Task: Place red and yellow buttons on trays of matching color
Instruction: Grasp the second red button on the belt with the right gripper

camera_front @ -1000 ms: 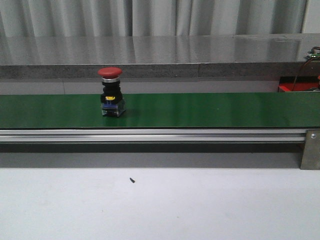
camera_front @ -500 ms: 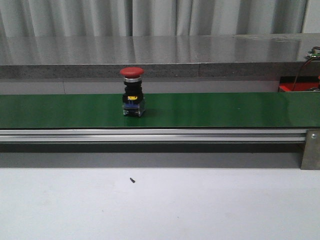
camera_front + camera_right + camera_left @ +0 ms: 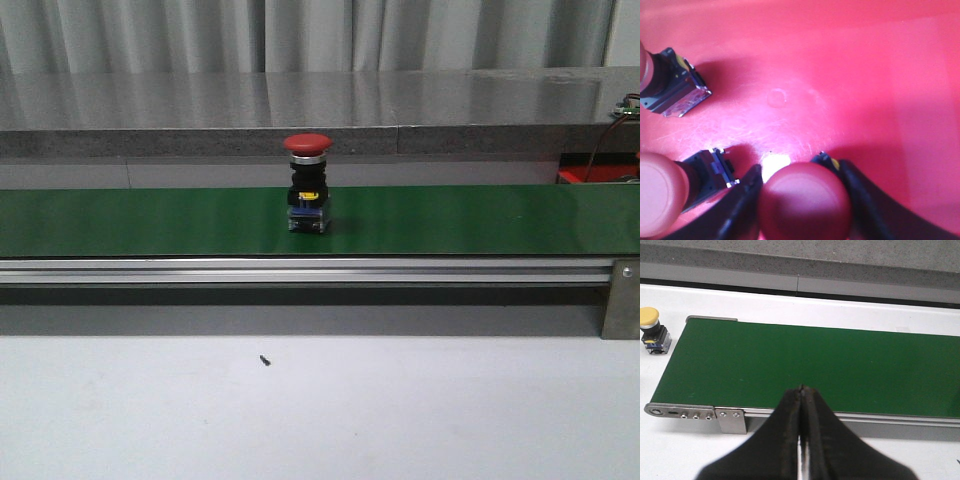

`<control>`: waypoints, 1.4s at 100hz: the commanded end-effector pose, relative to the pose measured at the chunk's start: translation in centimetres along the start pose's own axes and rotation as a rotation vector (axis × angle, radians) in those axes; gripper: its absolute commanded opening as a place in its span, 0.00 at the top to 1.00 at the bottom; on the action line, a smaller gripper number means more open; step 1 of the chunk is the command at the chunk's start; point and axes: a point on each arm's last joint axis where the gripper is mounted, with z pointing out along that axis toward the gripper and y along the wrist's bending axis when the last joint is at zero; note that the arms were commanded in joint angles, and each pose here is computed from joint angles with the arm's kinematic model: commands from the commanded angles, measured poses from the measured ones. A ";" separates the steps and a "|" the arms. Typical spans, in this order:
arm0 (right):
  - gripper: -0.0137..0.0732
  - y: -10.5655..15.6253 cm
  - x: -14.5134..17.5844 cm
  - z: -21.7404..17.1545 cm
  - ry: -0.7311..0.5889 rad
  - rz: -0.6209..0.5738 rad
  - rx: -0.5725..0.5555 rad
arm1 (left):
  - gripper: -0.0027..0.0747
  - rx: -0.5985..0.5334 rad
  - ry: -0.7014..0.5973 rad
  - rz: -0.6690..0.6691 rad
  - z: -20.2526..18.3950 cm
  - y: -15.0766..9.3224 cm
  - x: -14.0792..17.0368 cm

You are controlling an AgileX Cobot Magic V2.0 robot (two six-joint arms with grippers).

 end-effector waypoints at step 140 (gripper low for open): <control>0.22 23.1 4.4 -14.8 0.042 -0.561 -0.413 | 0.99 0.010 -0.074 -0.008 -0.5 -0.2 -1.2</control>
